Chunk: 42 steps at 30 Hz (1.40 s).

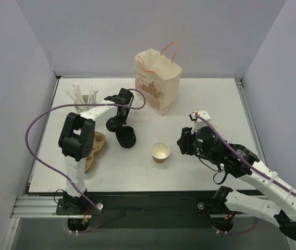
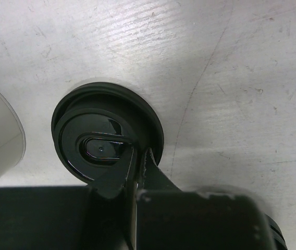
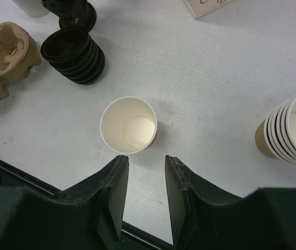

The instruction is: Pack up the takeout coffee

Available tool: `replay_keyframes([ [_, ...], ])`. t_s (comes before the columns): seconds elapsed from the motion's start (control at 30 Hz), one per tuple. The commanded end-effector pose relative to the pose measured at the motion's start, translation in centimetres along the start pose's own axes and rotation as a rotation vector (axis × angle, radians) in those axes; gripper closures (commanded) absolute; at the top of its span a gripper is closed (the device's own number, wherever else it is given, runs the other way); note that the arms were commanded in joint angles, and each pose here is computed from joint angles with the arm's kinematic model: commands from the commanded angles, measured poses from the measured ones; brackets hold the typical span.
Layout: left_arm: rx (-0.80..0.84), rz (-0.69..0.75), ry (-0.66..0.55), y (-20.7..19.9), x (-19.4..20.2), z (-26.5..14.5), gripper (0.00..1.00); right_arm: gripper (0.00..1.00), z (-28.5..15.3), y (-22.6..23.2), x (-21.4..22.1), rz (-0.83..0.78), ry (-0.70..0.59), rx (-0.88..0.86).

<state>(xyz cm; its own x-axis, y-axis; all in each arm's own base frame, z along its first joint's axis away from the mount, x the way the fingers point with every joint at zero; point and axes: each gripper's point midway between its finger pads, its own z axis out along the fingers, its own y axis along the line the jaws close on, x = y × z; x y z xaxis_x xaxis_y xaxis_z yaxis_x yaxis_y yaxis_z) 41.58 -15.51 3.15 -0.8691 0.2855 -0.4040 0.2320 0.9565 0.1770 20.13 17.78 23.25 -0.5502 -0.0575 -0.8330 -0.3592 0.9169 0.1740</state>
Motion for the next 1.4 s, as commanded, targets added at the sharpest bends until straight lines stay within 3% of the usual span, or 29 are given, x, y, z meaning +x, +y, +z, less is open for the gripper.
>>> replay_keyframes([
  [0.0, -0.021, -0.022, -0.096, 1.3, -3.2, -2.7, 1.0, 0.65, -0.7, 0.1, -1.9, -0.002, -0.046, 0.009],
  [0.27, -0.008, -0.026, -0.192, 2.1, -6.4, -7.6, 1.0, 0.65, -0.5, -0.1, -2.0, 0.014, -0.043, 0.035],
  [0.5, 0.083, 0.023, -0.254, -0.5, -7.5, -13.7, 1.0, 0.66, -1.0, -1.5, -1.6, 0.037, -0.063, 0.086],
  [0.7, 0.217, 0.144, -0.323, -7.5, -4.7, -20.8, 1.0, 0.66, -3.0, -3.8, -0.7, 0.078, -0.099, 0.145],
  [0.87, 0.365, 0.228, -0.348, -15.0, -0.2, -25.3, 1.0, 0.66, -5.0, -6.1, -0.4, 0.13, -0.164, 0.197],
  [1.1, 0.414, 0.298, -0.305, -20.6, 4.2, -26.7, 1.0, 0.66, -6.7, -7.4, -0.4, 0.154, -0.204, 0.221],
  [1.37, 0.393, 0.327, -0.261, -22.7, 6.3, -24.6, 1.0, 0.65, -7.3, -7.5, -0.8, 0.151, -0.209, 0.217],
])
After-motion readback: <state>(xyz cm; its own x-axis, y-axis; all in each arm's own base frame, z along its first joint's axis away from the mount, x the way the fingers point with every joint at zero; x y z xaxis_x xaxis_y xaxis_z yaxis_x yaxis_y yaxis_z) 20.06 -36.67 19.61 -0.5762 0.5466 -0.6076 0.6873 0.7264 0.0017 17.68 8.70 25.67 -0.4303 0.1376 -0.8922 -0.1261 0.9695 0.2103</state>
